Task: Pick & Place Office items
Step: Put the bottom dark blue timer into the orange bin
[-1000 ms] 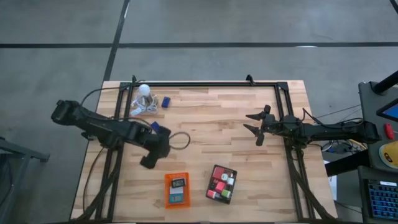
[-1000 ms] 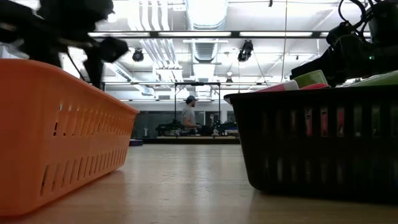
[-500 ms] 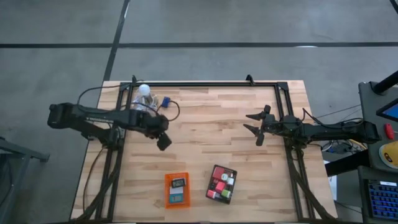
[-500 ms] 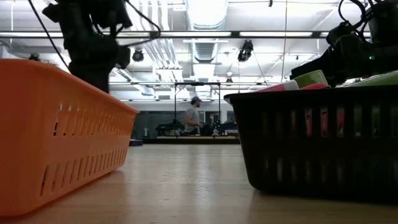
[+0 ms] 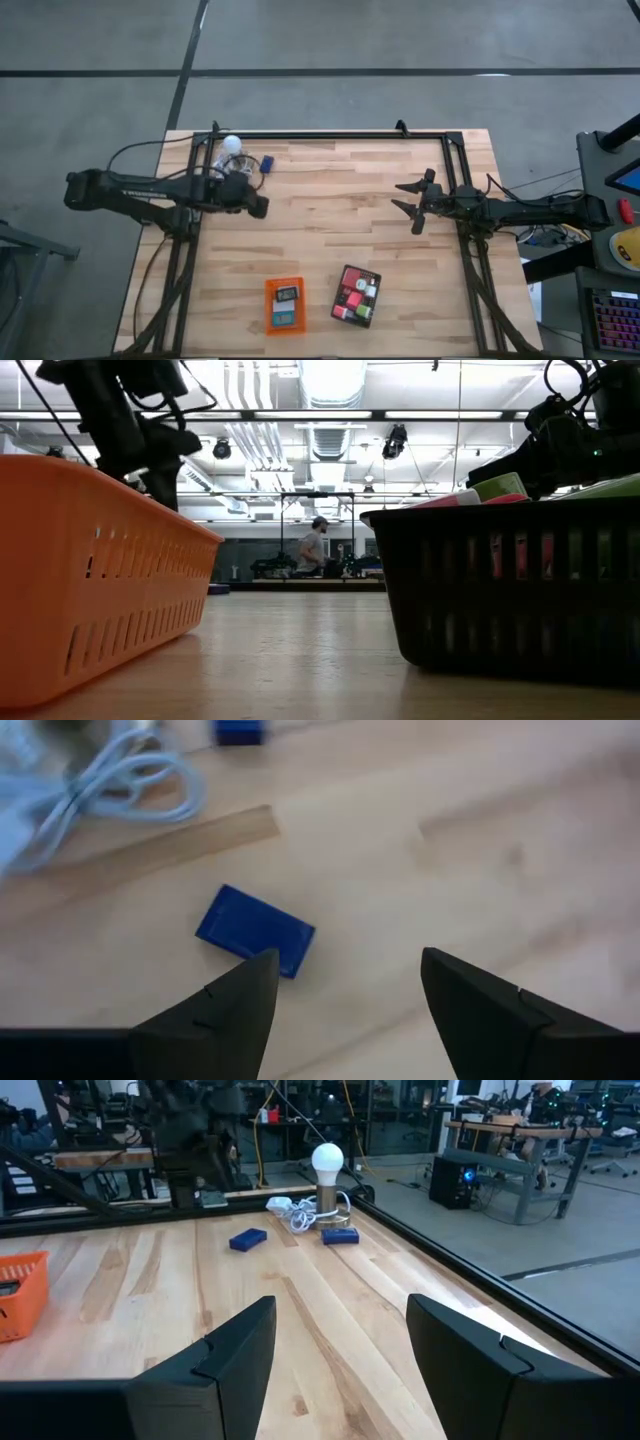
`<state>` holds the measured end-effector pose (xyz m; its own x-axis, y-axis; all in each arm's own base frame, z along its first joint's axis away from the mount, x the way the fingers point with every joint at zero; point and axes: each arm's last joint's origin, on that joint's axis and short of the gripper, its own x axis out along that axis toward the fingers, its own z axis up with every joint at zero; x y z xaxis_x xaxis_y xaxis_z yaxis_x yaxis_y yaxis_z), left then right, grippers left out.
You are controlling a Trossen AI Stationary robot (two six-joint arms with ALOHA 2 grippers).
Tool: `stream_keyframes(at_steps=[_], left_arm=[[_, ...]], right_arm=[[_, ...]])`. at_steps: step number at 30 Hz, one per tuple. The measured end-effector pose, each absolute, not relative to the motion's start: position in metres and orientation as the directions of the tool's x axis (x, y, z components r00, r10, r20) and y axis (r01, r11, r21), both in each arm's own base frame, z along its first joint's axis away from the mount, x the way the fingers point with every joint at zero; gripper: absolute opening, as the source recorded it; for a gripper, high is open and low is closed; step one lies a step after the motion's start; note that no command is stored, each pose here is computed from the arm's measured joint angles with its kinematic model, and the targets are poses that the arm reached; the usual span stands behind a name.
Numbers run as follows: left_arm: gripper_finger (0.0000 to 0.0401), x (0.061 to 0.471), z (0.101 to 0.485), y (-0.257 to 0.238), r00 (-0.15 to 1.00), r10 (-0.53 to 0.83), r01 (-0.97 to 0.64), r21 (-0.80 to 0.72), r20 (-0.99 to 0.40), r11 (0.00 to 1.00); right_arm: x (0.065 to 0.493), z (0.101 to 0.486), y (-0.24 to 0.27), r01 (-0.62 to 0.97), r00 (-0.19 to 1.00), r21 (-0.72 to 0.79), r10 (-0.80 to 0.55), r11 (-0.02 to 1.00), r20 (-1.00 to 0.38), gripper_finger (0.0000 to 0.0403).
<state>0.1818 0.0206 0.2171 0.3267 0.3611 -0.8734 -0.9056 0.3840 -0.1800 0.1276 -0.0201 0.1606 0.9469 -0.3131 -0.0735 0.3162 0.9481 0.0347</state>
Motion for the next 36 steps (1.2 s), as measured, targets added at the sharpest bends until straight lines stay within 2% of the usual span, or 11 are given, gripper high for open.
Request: stream_keyframes(at_steps=[4, 8, 10, 12, 15, 16, 20, 23, 26, 33, 36], left_arm=[[0.0245, 0.176, 0.203, 0.021, 0.293, 0.373, -0.953, -0.298, -0.880, 0.046], [0.0239, 0.175, 0.186, 0.018, 0.305, 0.284, -0.854, -0.393, -0.909, -0.341], [0.0239, 0.178, 0.178, 0.018, 0.349, 0.287, -0.788, -0.445, -0.892, -0.425], [0.0238, 0.183, 0.174, 0.020, 0.399, 0.326, -0.755, -0.509, -0.857, -0.414], [0.0238, 0.189, 0.168, 0.024, 0.423, 0.466, -0.759, -0.584, -0.777, -0.286], [0.0238, 0.191, 0.166, 0.024, 0.422, 0.492, -0.750, -0.598, -0.762, -0.282], [0.0237, 0.191, 0.155, 0.024, 0.365, 0.492, -0.719, -0.575, -0.790, -0.391], [0.0236, 0.195, 0.151, 0.025, 0.329, 0.488, -0.734, -0.544, -0.809, -0.407], [0.0236, 0.200, 0.157, 0.025, 0.291, 0.460, -0.758, -0.495, -0.839, -0.425], [0.0236, 0.202, 0.180, 0.031, 0.118, 0.409, -0.757, -0.349, -0.905, -0.552], [0.0236, 0.201, 0.179, 0.036, 0.096, 0.381, -0.727, -0.326, -0.920, -0.604]], right_arm=[[0.128, 0.161, -0.020, 0.316, 0.947, 0.034, -0.313, 0.948, -0.073, 0.0219], [0.128, 0.161, -0.020, 0.316, 0.947, 0.034, -0.313, 0.948, -0.073, 0.0219], [0.128, 0.161, -0.020, 0.316, 0.947, 0.034, -0.313, 0.948, -0.073, 0.0219], [0.128, 0.161, -0.020, 0.316, 0.947, 0.034, -0.313, 0.948, -0.073, 0.0219], [0.128, 0.161, -0.020, 0.316, 0.947, 0.034, -0.313, 0.948, -0.073, 0.0219], [0.128, 0.161, -0.020, 0.316, 0.947, 0.034, -0.313, 0.948, -0.073, 0.0219], [0.128, 0.161, -0.020, 0.316, 0.947, 0.034, -0.313, 0.948, -0.073, 0.0219], [0.128, 0.161, -0.020, 0.316, 0.947, 0.035, -0.313, 0.948, -0.074, 0.0219], [0.128, 0.161, -0.020, 0.316, 0.947, 0.034, -0.313, 0.948, -0.074, 0.0219], [0.128, 0.161, -0.020, 0.316, 0.947, 0.033, -0.313, 0.948, -0.074, 0.0219], [0.128, 0.161, -0.020, 0.316, 0.947, 0.033, -0.313, 0.948, -0.074, 0.0219]])
